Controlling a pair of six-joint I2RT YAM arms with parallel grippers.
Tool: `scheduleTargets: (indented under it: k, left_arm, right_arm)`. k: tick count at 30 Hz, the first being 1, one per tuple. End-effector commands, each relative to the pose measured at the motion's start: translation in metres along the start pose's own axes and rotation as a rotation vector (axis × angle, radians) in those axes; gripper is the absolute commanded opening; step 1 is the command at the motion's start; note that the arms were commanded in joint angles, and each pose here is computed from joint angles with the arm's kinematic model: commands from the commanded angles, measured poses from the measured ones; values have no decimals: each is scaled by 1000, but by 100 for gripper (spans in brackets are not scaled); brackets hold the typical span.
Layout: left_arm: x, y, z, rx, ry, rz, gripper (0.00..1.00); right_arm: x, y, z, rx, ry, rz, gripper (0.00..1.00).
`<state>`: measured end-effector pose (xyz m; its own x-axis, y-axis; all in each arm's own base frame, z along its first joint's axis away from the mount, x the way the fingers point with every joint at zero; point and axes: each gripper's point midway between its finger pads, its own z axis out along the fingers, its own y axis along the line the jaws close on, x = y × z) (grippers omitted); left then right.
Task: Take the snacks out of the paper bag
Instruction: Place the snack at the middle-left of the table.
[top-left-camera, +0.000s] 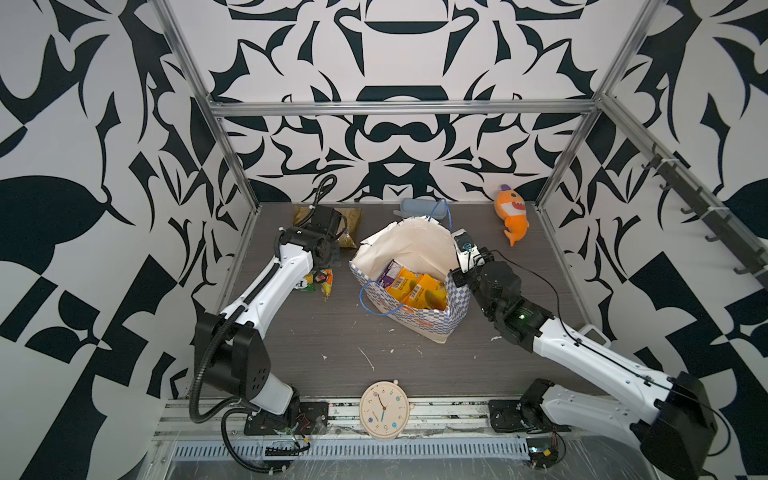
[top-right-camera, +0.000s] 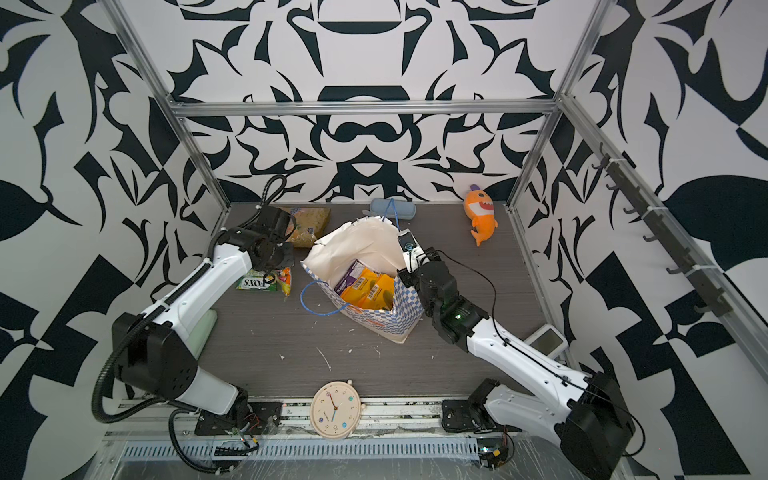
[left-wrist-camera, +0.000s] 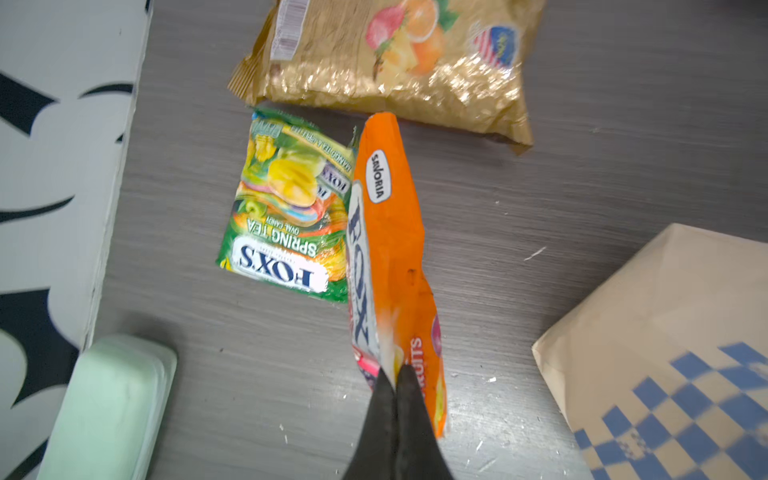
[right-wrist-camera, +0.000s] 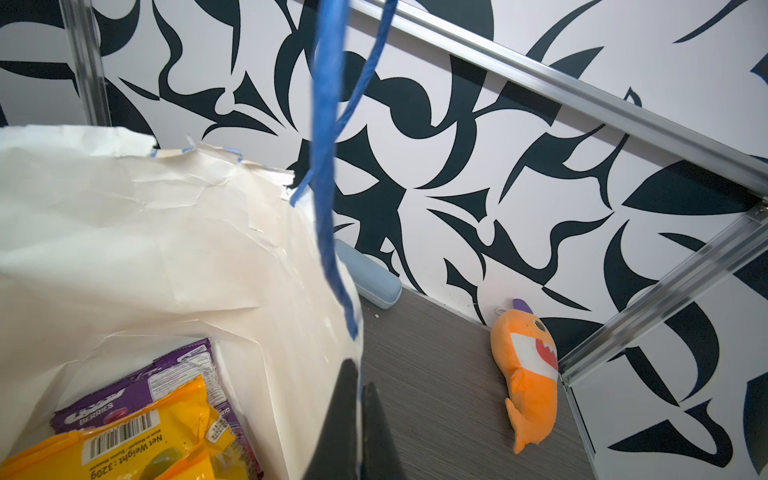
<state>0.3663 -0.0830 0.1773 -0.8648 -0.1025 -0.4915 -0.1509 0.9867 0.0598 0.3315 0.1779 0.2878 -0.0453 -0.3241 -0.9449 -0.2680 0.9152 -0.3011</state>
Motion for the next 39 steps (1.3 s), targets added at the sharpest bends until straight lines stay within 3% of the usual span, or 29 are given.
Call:
scheduleTargets:
  k: [1, 12, 15, 17, 19, 21, 24, 27, 33, 36, 39]
  left_arm:
    - [8, 8, 2, -67, 71, -50, 0]
    - [-11, -23, 31, 5, 70, -62, 0]
    - [-18, -32, 36, 30, 65, -66, 10]
    - [-22, -35, 38, 38, 60, -71, 26]
    - [-25, -37, 38, 46, 57, -73, 30]
    - [-30, -38, 35, 51, 44, -78, 43]
    - [-36, -39, 28, 66, 14, -87, 42]
    - [-38, -37, 21, 79, -16, -95, 48]
    - [-33, -52, 15, 185, -17, -10, 41]
    - [-14, -63, 29, 257, 29, 46, 31]
    - [-4, -76, 45, 319, 56, 75, 27]
  right_arm:
    - [-31, -14, -8, 35, -102, 67, 0]
    - [-30, -18, -15, 43, -109, 65, 0]
    - [-30, -18, -15, 43, -107, 62, 0]
    - [-31, -19, -16, 44, -110, 62, 0]
    - [-31, -19, -17, 44, -111, 59, 0]
    - [-31, -19, -17, 43, -109, 55, 0]
    - [-31, -19, -16, 41, -107, 52, 0]
    - [-32, -19, -17, 40, -109, 51, 0]
    - [-35, -19, -16, 38, -112, 51, 0]
    - [-34, -18, -15, 35, -110, 51, 0]
    - [-33, -16, -13, 30, -110, 51, 0]
